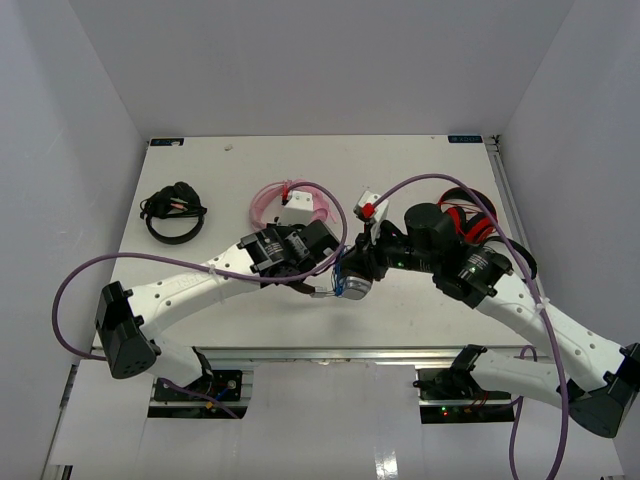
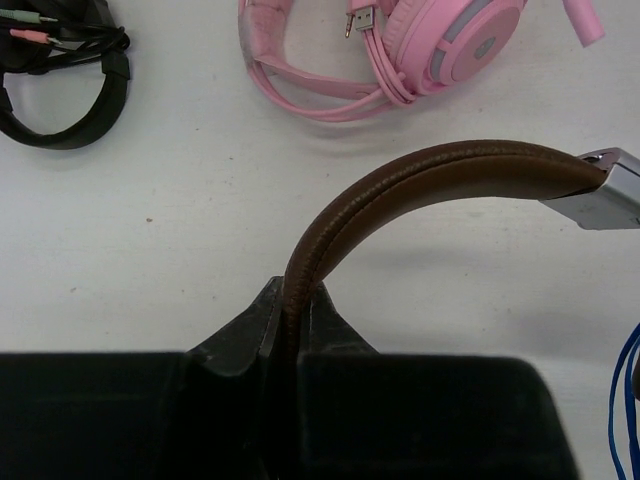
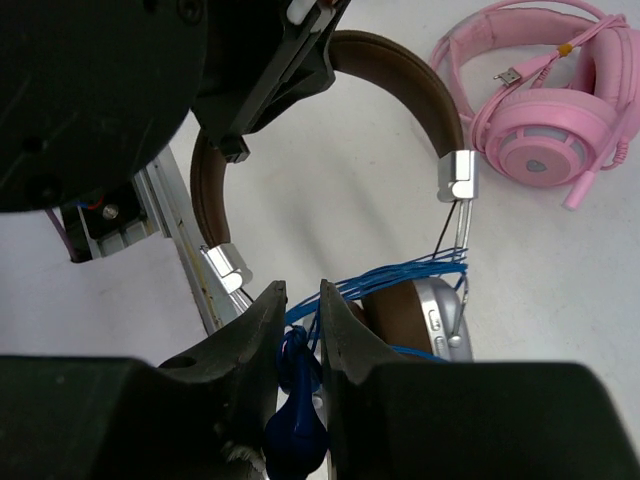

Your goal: Wrap the headphones

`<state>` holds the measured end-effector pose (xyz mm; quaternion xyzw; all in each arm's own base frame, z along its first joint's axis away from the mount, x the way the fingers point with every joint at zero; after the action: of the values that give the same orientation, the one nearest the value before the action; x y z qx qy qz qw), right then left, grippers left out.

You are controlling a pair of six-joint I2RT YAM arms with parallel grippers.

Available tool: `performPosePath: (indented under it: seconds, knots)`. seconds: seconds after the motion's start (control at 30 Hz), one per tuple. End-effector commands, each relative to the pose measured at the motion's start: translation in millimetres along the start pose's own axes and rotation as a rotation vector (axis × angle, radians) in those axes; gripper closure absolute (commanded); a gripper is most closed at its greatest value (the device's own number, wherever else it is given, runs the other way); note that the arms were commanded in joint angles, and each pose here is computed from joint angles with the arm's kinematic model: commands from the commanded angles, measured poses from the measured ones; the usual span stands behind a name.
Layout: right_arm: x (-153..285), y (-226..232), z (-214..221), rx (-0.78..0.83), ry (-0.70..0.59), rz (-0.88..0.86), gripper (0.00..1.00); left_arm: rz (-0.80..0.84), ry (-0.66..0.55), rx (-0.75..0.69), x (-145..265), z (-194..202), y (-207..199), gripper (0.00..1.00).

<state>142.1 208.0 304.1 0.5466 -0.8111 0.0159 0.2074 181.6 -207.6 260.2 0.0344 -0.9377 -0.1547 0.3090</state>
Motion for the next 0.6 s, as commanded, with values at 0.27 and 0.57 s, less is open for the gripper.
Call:
performPosePath:
  seconds: [0.27,0.57]
  knots:
    - [-13.0,15.4,15.8,-0.161,-0.116,-0.116,0.92,-0.011,-0.067,0.293,-4.2,-15.8,-2.2,1.00]
    - [-14.6,19.1,39.0,-0.237,-0.123,-0.057,0.89,0.025,-0.123,0.448,7.5,-20.6,12.6,1.00]
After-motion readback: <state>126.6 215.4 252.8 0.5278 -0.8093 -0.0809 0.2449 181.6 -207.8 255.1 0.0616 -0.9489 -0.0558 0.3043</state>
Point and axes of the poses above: each gripper's point midway between its finger pads, its own x axis back along the fingers, its own y axis along the line the jaws close on, z = x × y, the point moved 9 cm from there along x, back along the fingers, and after that the axes turned 4 degrees about -x, right-handed, at the moved point
